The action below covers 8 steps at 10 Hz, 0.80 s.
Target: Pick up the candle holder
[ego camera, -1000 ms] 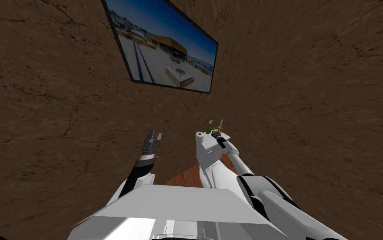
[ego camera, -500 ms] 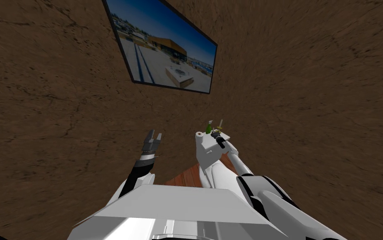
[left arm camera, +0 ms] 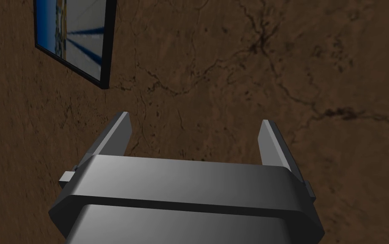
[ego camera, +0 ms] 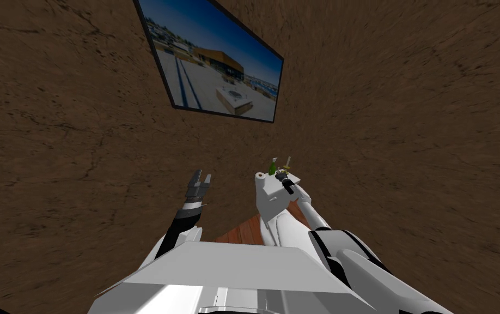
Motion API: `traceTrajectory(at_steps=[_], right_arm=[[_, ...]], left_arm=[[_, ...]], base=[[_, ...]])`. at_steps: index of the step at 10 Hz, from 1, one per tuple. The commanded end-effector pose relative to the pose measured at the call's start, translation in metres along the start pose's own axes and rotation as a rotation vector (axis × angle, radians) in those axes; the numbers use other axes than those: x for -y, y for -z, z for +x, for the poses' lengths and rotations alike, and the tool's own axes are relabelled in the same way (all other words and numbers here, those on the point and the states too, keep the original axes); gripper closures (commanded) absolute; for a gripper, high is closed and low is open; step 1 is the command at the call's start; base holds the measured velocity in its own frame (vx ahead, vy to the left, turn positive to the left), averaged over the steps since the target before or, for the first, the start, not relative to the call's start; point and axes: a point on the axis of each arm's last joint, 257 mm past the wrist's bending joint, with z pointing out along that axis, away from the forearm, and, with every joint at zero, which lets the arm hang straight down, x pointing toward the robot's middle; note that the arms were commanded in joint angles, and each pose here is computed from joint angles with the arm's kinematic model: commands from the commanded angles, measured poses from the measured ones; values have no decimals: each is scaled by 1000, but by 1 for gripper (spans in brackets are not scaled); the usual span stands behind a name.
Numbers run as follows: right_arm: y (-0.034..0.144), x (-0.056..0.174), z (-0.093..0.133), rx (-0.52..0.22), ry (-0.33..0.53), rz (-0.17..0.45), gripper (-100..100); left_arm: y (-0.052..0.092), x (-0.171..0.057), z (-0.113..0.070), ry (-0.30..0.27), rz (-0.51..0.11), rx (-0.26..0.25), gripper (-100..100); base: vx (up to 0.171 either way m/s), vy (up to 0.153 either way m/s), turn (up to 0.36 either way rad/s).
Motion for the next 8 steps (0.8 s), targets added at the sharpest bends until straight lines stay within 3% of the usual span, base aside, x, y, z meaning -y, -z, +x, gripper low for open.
traceTrajectory(at_steps=[1,8], right_arm=[[-7,10,-10,-3,-1,13,100],[-32,58,-51,-8,-4,84,100]], left_arm=[[0,0,0,0,0,0,0],[0,0,0,0,0,0,0]], base=[[-53,-9,97],[-92,-24,96]])
